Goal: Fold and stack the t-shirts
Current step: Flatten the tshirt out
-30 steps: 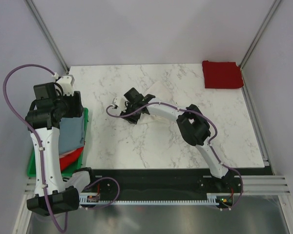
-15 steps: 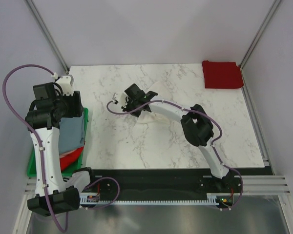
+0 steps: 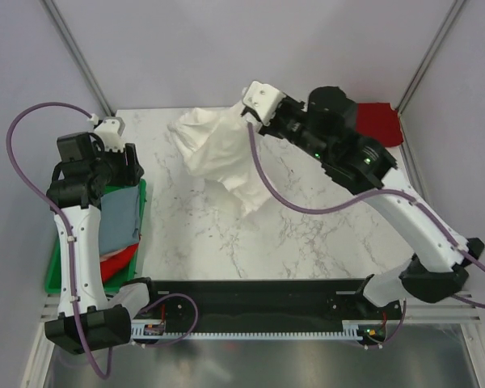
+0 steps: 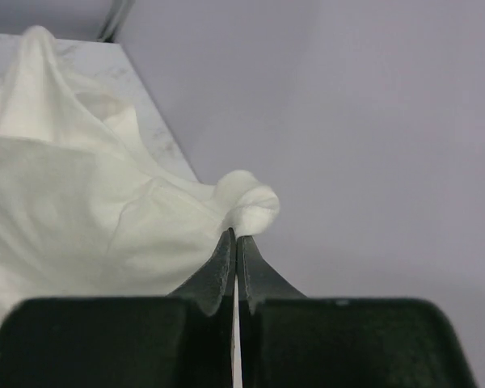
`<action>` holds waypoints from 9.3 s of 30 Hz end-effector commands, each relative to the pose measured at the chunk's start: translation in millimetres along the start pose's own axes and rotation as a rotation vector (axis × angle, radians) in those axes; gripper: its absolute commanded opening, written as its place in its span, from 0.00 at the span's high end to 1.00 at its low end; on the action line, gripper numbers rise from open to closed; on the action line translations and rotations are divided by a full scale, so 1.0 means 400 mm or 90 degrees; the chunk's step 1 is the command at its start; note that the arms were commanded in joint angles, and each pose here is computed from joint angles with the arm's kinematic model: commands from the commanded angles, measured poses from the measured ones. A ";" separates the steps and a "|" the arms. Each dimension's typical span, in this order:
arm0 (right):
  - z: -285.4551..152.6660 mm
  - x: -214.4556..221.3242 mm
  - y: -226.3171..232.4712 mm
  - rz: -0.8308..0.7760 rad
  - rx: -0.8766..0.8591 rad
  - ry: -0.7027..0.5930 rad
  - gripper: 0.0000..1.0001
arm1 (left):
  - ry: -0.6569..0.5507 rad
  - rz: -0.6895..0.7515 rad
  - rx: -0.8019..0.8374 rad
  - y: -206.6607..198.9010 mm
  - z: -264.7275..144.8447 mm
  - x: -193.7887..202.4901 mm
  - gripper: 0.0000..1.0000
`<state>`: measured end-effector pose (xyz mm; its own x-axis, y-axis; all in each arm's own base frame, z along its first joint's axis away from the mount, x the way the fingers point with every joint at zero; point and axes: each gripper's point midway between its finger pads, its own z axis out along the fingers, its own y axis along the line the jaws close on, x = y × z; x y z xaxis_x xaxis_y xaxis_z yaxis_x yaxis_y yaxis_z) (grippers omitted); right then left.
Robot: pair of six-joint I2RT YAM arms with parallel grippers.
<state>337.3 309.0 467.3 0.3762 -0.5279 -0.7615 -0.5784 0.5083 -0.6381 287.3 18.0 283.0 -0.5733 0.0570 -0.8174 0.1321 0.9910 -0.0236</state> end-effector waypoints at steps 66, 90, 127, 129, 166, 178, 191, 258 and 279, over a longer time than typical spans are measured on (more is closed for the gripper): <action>-0.290 0.872 0.101 0.212 0.034 0.488 1.00 | 0.413 0.296 0.524 -0.550 0.226 0.466 0.98; -0.471 0.929 0.259 0.161 -0.109 0.572 0.63 | 0.316 0.378 0.432 -0.397 0.107 0.275 0.77; -0.062 1.069 0.348 0.379 -0.400 0.509 0.57 | 0.362 0.256 0.343 -0.307 0.231 0.265 0.66; -0.064 1.073 0.357 0.380 -0.411 0.509 0.57 | 0.366 0.256 0.342 -0.305 0.239 0.266 0.66; 0.035 0.791 0.090 0.489 -0.308 0.323 1.00 | 0.511 0.387 0.372 -0.260 0.169 0.586 0.54; 0.007 0.780 0.096 0.480 -0.304 0.330 1.00 | 0.488 0.481 0.388 -0.381 0.228 0.593 0.41; -0.005 0.771 0.098 0.474 -0.306 0.325 1.00 | 0.525 0.500 0.348 -0.414 0.316 0.644 0.81; -0.244 0.939 -0.002 0.403 -0.007 0.496 0.55 | 0.121 0.336 0.155 -0.277 0.329 0.063 0.56; -0.258 1.154 0.286 0.566 -0.272 0.662 0.60 | 0.201 0.287 0.195 -0.264 0.291 0.160 0.47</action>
<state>358.8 48.5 49.7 -0.8152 -0.4930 -0.3039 -0.5625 0.7991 0.2124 333.9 -97.9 159.3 -0.5991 0.5766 -0.5555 0.6373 0.7634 0.1050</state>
